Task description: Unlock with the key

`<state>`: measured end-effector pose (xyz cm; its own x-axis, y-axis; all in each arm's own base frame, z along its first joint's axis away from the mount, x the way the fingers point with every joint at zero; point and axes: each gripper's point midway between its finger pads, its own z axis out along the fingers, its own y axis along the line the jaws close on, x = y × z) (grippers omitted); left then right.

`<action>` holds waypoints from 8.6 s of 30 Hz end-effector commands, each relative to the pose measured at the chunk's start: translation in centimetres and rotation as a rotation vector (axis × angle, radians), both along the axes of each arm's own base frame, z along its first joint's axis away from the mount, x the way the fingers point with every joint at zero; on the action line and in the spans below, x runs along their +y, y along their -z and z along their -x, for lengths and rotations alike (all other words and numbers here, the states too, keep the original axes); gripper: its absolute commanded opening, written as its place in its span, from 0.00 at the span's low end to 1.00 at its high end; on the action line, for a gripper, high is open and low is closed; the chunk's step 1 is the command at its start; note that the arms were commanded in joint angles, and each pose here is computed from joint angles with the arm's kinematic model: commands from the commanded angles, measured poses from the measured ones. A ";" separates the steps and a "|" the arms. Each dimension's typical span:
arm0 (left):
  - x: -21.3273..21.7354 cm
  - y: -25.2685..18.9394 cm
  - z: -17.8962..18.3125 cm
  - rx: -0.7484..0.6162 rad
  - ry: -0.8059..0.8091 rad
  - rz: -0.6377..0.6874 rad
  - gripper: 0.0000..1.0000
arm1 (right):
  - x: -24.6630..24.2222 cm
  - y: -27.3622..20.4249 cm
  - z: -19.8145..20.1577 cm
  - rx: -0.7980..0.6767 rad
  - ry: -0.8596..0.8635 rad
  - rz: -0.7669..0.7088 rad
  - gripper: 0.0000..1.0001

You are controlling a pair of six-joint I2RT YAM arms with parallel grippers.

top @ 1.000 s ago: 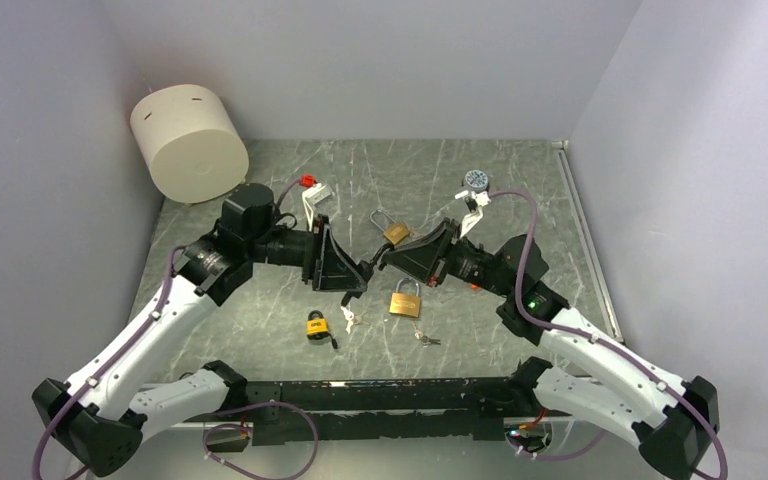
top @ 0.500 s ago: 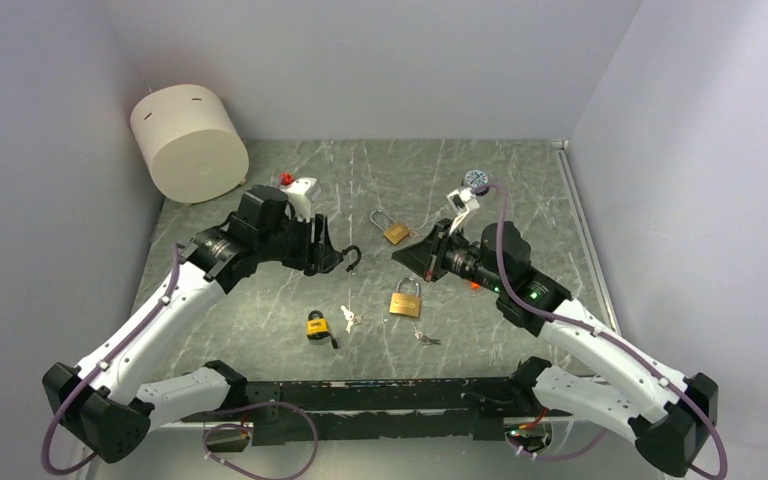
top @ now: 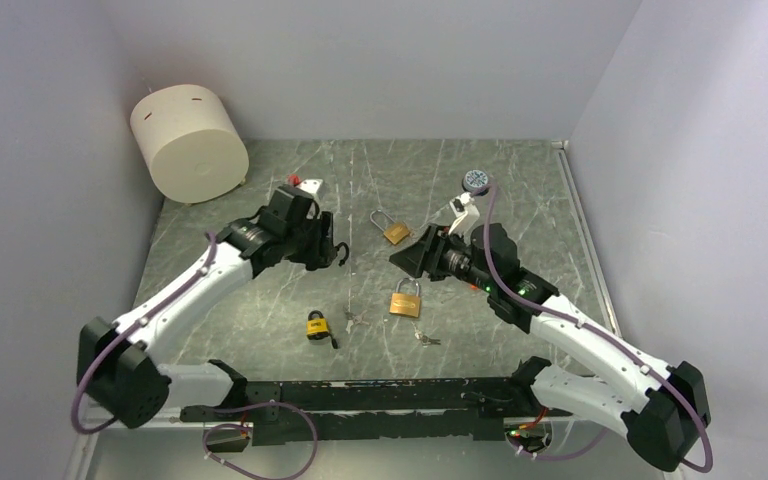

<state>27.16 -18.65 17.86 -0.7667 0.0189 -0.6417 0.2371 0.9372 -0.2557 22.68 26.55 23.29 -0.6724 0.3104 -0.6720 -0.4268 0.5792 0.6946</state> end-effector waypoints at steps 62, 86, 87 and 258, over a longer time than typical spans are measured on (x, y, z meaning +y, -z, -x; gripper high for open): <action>-0.8 1.1 1.2 0.083 -0.152 0.356 0.94 | -6.6 17.5 6.5 0.316 0.083 0.769 0.52; -1.5 3.5 3.2 0.160 -0.146 0.428 0.84 | -4.6 21.9 7.3 0.303 -0.104 1.030 0.18; -1.7 3.5 3.3 0.168 -0.142 0.436 0.84 | -4.6 21.9 7.3 0.301 -0.108 1.027 0.16; -8.9 -18.1 15.5 -0.439 0.759 0.999 0.02 | 5.3 -9.9 12.4 -0.400 -0.428 -0.416 0.00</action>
<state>12.10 -27.95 33.94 -0.5629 -0.2262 -0.7949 0.8131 0.0211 -0.5818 10.39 31.81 31.49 -0.5412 0.3357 -0.7710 -0.8065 0.0523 0.5889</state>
